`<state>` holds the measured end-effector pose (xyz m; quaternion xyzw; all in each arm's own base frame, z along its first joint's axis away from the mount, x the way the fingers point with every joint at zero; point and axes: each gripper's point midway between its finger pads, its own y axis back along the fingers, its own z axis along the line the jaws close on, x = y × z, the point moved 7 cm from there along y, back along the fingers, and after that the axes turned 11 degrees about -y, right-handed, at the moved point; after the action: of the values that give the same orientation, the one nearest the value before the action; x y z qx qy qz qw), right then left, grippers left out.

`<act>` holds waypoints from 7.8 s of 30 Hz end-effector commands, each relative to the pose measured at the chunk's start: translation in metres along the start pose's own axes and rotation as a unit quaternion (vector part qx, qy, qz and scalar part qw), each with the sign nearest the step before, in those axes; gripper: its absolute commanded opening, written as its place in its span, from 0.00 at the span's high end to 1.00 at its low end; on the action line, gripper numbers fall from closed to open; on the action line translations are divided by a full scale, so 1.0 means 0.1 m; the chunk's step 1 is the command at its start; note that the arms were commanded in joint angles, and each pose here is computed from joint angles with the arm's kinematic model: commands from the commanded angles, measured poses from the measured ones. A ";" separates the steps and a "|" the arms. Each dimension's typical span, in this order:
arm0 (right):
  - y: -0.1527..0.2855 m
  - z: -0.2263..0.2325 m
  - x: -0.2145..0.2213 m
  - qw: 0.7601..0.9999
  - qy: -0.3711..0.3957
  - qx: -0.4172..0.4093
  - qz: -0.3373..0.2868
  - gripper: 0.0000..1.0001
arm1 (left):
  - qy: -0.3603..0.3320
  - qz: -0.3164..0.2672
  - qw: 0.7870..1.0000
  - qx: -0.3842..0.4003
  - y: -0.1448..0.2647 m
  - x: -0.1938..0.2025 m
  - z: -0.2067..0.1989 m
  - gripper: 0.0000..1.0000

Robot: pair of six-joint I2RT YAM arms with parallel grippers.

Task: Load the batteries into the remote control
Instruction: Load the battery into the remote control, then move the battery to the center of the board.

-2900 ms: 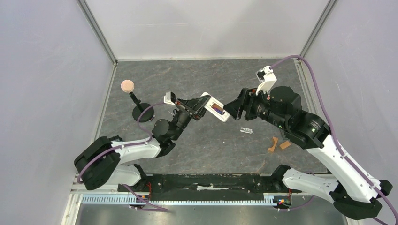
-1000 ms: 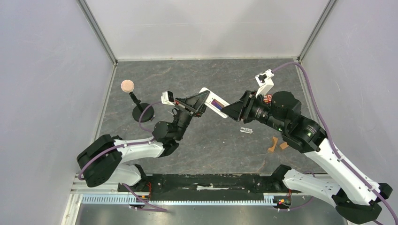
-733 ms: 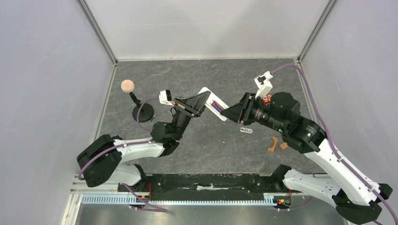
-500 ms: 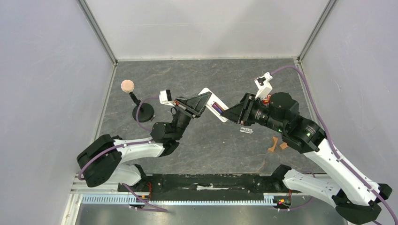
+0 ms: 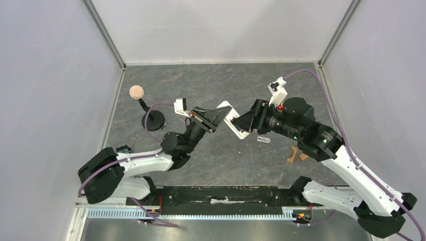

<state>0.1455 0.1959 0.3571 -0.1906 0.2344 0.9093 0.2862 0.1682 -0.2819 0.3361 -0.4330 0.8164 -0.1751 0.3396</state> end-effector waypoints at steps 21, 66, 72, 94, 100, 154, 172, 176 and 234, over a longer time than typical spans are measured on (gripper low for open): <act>0.09 0.03 -0.12 0.969 0.235 -0.071 -0.025 0.41 | -0.057 0.062 0.996 0.012 0.13 0.05 -0.18 0.98; -0.20 -0.44 0.08 0.965 0.262 -0.001 0.027 0.58 | -0.033 0.077 0.990 -0.115 0.11 0.12 0.12 0.98; -0.22 -0.48 0.14 0.964 0.262 -0.003 0.041 0.59 | -0.026 0.074 0.991 -0.111 0.09 0.13 0.11 0.98; -0.13 -0.34 0.03 0.972 0.234 0.016 0.006 0.50 | -0.076 0.086 0.983 -0.143 0.17 0.12 0.22 0.98; -0.02 -0.12 -0.14 0.976 0.214 0.004 -0.042 0.40 | -0.177 0.109 0.949 -0.237 0.42 -0.04 0.38 0.98; -4.54 -0.87 1.67 0.906 0.422 0.006 0.026 0.14 | -0.486 0.062 0.720 -0.493 1.59 -2.03 -0.59 0.98; -4.39 -1.21 1.74 0.886 0.453 0.035 0.088 0.56 | -0.483 0.080 0.726 -0.483 1.40 -1.88 -0.52 0.98; -4.24 -1.10 1.61 0.894 0.438 0.048 0.074 0.57 | -0.474 0.081 0.733 -0.481 1.37 -1.83 -0.48 0.98; -1.76 -1.95 0.21 0.925 0.160 0.329 0.105 0.21 | -0.351 0.363 0.856 -0.113 0.72 -0.63 0.74 0.98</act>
<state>0.2708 0.2181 0.0975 -0.2656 0.6027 0.7463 0.0963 0.1942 -0.2059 0.2464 -0.1000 0.8143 0.1692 0.5462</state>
